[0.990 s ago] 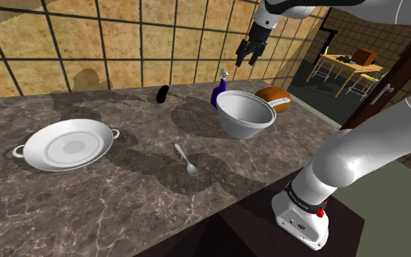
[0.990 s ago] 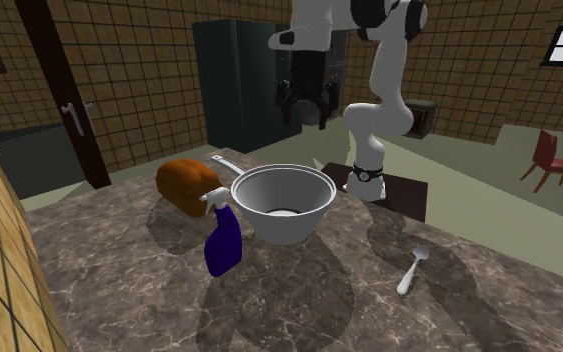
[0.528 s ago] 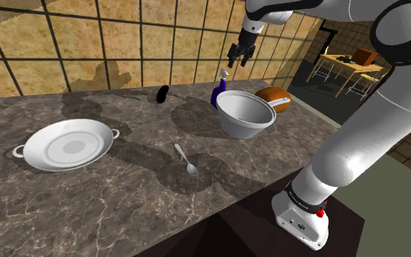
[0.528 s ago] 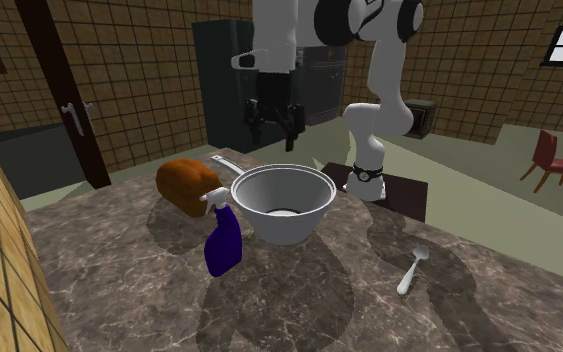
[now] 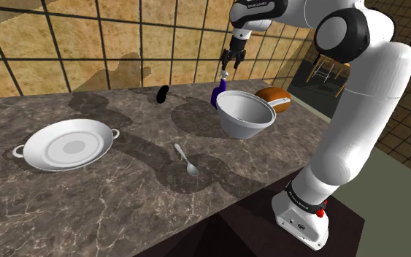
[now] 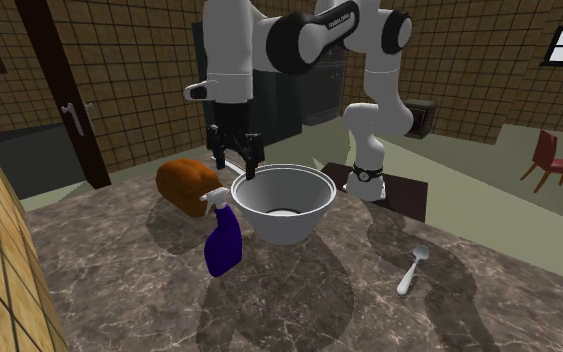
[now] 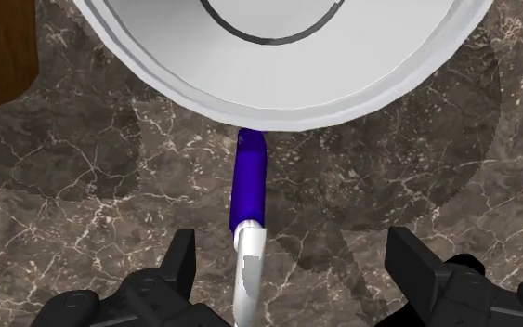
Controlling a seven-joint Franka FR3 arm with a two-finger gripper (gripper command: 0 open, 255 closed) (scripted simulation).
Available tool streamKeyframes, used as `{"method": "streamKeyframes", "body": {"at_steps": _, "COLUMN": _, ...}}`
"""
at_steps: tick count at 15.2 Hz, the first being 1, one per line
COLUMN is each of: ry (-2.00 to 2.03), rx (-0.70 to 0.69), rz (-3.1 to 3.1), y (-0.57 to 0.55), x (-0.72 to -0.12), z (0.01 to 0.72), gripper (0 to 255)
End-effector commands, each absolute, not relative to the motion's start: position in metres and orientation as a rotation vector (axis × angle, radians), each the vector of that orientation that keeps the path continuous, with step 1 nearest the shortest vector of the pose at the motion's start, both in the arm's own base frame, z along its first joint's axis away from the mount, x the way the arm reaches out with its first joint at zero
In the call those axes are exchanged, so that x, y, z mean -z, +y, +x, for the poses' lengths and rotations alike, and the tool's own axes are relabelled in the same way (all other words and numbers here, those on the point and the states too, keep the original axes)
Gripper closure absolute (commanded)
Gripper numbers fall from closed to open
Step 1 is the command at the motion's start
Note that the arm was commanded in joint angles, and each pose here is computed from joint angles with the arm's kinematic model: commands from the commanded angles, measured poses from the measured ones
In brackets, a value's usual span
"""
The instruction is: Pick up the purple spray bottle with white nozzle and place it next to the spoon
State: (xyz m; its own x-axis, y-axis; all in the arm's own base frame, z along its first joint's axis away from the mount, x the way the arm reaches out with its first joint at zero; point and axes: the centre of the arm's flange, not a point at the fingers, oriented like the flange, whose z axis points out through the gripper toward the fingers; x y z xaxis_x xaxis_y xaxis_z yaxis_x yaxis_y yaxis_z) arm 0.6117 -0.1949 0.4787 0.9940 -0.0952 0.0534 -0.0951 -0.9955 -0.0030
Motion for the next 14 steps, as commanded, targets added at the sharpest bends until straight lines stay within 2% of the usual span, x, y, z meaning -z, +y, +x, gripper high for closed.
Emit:
{"method": "streamKeyframes", "body": {"at_steps": 1, "ry": 0.158, "rx": 0.069, "rz": -3.140, "y": -0.208, "x": -0.466, "z": 0.633, "gripper": 0}}
{"method": "streamKeyframes", "body": {"at_steps": 10, "ry": 0.163, "rx": 0.061, "rz": -3.142, "y": -0.215, "x": -0.419, "z": 0.645, "gripper": 0}}
{"method": "streamKeyframes", "body": {"at_steps": 14, "ry": 0.163, "rx": 0.061, "rz": -3.142, "y": -0.215, "x": -0.419, "z": 0.645, "gripper": 0}}
